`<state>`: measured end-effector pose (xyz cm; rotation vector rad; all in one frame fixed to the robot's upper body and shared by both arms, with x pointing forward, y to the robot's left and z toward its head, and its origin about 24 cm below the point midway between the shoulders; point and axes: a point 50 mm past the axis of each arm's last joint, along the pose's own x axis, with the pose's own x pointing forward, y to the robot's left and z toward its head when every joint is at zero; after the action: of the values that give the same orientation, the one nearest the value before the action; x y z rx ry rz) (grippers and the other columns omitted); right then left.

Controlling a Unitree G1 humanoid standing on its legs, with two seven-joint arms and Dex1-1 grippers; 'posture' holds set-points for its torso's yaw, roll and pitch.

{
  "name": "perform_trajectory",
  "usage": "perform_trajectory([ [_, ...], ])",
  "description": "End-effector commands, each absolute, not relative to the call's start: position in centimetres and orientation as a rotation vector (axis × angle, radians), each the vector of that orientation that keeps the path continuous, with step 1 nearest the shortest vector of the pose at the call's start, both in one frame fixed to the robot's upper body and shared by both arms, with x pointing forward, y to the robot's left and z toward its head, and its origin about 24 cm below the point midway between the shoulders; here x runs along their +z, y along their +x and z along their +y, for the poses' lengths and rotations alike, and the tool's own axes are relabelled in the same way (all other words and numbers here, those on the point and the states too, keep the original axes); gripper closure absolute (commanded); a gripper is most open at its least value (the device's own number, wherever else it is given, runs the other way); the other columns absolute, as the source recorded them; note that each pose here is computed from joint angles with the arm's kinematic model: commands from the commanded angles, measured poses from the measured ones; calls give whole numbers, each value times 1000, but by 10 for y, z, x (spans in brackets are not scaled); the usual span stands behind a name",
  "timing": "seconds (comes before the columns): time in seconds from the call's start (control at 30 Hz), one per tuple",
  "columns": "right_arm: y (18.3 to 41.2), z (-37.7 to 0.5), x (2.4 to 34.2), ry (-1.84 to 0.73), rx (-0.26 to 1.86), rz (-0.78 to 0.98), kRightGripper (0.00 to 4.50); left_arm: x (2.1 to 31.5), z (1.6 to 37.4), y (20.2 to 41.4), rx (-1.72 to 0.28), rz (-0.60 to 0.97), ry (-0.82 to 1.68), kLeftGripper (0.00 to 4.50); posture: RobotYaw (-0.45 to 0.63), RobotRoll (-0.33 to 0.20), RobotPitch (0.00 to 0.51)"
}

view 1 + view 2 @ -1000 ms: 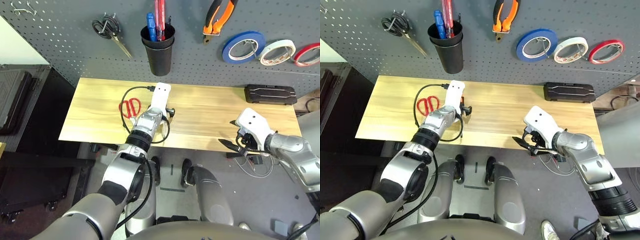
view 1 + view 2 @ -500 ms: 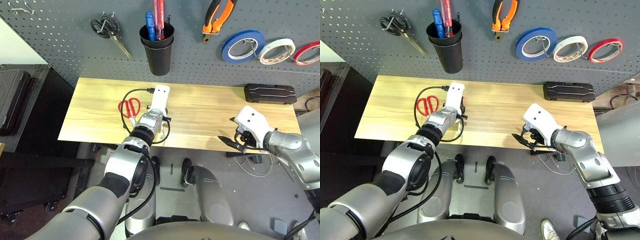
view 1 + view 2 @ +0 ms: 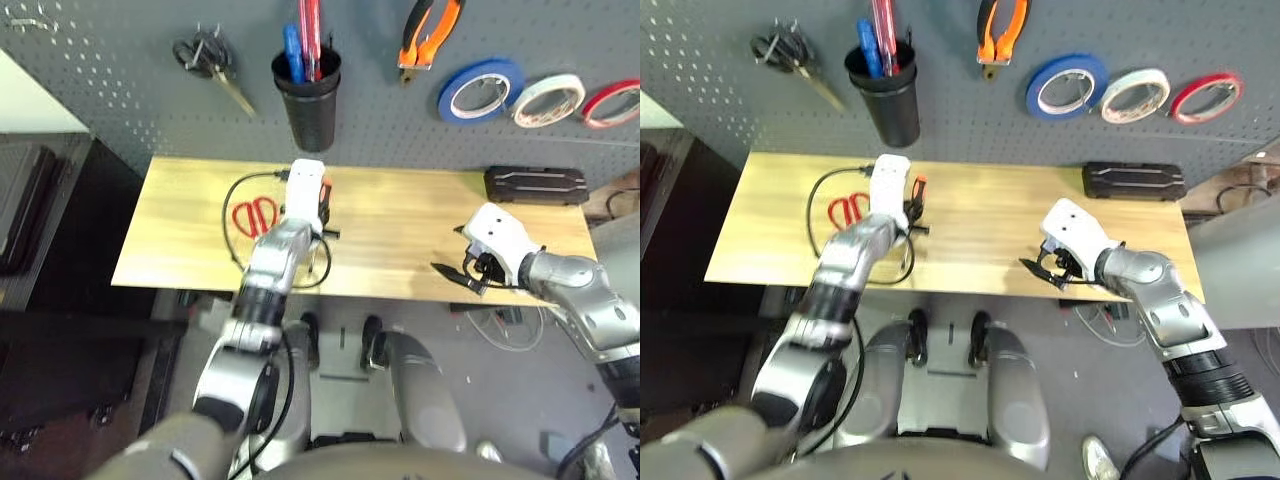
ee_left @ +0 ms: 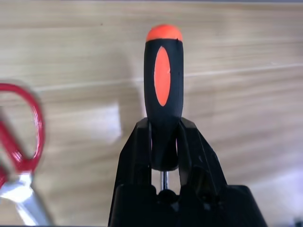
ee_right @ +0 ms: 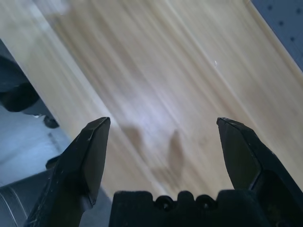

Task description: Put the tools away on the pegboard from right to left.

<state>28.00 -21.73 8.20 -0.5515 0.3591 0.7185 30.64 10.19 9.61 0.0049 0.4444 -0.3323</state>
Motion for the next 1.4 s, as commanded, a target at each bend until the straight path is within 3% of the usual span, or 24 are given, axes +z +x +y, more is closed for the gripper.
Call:
perform_trajectory([
  [0.03,283,-216,72,-547,740,374,0,113,109,286,-423,378,16,3893,187,0,234],
  [0.2,298,-213,77,-504,749,312,0,135,131,261,-451,226,-7,3893,245,0,203],
  [0.37,308,-209,86,-435,762,239,0,161,152,241,-387,-23,-72,3893,291,0,177],
  [0.5,310,-207,98,-392,791,162,0,187,155,224,-417,-198,-105,3893,313,0,157],
  [0.63,310,-207,113,-360,811,96,0,204,156,217,-445,-278,-111,3893,314,0,145],
  [1.1,283,-225,173,-255,893,-54,0,286,152,243,-473,-553,-150,3893,212,0,120],
  [1.4,269,-245,196,-228,885,8,0,309,139,273,-436,-602,-213,3893,143,0,122],
])
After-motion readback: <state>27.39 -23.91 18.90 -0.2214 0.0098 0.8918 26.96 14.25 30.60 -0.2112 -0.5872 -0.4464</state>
